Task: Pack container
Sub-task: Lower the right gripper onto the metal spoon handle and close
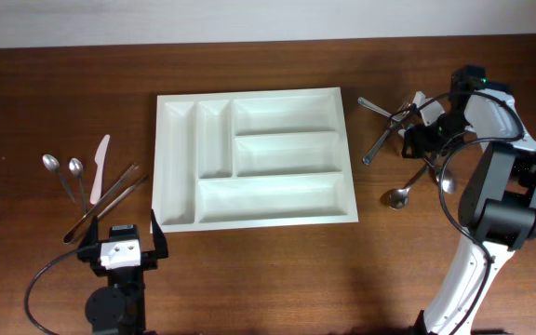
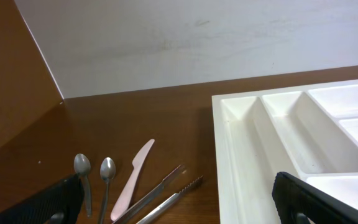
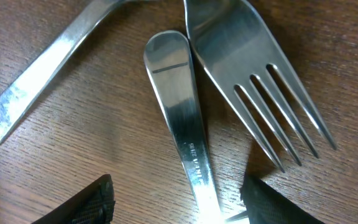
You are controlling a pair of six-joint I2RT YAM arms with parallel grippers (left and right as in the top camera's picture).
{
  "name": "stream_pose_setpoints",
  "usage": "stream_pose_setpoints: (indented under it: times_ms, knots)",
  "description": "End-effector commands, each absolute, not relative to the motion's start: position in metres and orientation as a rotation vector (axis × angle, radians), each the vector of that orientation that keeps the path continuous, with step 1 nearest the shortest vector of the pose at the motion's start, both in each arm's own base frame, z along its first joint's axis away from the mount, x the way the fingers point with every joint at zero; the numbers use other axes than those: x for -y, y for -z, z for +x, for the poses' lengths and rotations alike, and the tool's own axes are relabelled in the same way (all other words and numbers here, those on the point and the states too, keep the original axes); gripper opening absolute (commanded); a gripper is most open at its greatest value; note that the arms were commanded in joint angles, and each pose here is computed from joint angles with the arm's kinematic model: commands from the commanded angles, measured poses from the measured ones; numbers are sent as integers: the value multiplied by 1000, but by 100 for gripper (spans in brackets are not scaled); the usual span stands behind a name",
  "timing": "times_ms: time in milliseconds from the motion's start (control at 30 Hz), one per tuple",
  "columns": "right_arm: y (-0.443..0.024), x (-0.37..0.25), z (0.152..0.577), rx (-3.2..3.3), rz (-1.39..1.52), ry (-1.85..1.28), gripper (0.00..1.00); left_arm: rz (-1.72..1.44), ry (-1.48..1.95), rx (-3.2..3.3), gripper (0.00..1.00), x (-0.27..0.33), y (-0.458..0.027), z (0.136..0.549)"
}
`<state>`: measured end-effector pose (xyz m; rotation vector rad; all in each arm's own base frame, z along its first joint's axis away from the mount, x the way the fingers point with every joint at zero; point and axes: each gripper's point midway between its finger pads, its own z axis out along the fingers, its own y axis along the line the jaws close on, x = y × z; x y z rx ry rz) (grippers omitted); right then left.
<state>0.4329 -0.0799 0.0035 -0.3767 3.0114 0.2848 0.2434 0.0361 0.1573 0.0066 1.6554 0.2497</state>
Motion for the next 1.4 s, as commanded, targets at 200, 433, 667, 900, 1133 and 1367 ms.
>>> stream_pose_setpoints:
  times_ms: [200, 433, 667, 900, 1133, 1367]
  knots:
    - [51, 74, 413, -3129, -317, -399, 58, 13, -263, -1655, 99, -37, -157, 243]
    - [51, 74, 413, -3129, -318, -398, 42, 13, -263, -1655, 99, -37, -157, 243]
    - [54, 86, 412, -3144, -391, -298, 40, 13, -263, -1655, 99, -37, -157, 243]
    - [56, 103, 418, -3151, -401, -145, 40, 13, -263, -1655, 99, -37, -157, 243]
    - [57, 109, 418, -3159, -404, -86, 33, 13, -263, -1655, 99, -37, -157, 243]
    - [57, 105, 416, -3164, -405, -113, 17, 13, -263, -1655, 99, -37, -157, 243]
